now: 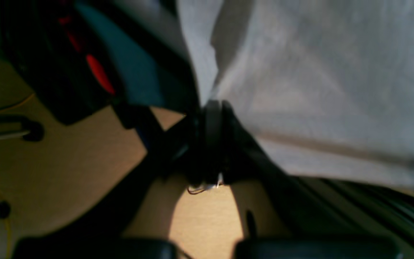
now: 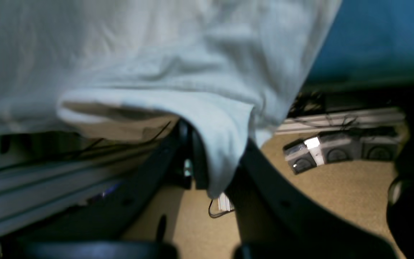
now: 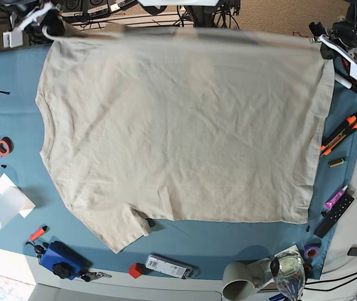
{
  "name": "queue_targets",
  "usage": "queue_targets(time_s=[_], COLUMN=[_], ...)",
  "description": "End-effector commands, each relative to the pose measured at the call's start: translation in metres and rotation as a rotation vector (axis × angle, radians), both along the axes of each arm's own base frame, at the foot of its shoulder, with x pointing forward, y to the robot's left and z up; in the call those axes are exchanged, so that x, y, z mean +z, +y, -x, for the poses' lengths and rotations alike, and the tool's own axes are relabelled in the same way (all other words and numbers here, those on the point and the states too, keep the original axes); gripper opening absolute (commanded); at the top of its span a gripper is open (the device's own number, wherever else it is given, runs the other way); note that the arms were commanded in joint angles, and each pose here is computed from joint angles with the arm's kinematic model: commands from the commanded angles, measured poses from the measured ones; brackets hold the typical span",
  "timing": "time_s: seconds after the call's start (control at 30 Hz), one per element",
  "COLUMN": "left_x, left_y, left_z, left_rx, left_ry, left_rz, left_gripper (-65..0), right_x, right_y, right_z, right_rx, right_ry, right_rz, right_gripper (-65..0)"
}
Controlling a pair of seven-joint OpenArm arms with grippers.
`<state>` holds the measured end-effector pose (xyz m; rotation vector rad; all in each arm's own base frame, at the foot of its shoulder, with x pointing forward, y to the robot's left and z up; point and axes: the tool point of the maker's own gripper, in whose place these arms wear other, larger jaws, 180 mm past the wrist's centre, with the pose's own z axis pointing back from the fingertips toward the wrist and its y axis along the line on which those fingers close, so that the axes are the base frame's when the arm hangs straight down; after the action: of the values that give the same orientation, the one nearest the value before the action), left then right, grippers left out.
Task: Fold the T-shirt properly
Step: 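Drag both grippers toward the hem, folding the collar side over the body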
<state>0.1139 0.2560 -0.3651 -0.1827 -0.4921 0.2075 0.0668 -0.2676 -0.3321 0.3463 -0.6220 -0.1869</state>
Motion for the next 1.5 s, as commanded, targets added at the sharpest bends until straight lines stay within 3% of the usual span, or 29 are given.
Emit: queue_targets(time_s=[0.0,0.2,0.4,0.57,0.77,1.03,1.47], left_x=[0.006,0.009,0.015,0.015,0.011,0.022,0.031], left_y=[0.0,0.002,0.005,0.012,0.004,0.01,0.014], left_z=[-0.003,-0.007,-0.024,-0.029,-0.042,-0.07,-0.086], left_rx=[-0.012,-0.005,0.005,0.034,0.015,0.012,0.047], left_ry=[-0.022,-0.048,-0.1,-0.104,-0.135,-0.213,-0.287], left_rz=[-0.004,-0.008,-0.025,-0.051,-0.04,-0.107,-0.107], left_gripper=[-65.0,-65.0,-65.0,-65.0,-65.0,-65.0,-65.0], right_x=[0.007,0.008,0.005,0.009,-0.004,-0.014,0.003], right_y=[-0.006,-0.009,-0.022,-0.022,-0.009,0.01,-0.005], right_z=[-0.004,-0.021,-0.036,-0.048,-0.056,-0.079,-0.123], right_rx=[0.001,0.0,-0.016,-0.015,0.037,0.108,0.035], right_ry=[-0.023,-0.06,-0.075,-0.11,-0.099,-0.122,-0.208], right_rz=[0.029,0.055,0.138,0.142,0.162,0.197,0.255], right_gripper=[-65.0,-65.0,-65.0,-65.0,-65.0,-65.0,-65.0])
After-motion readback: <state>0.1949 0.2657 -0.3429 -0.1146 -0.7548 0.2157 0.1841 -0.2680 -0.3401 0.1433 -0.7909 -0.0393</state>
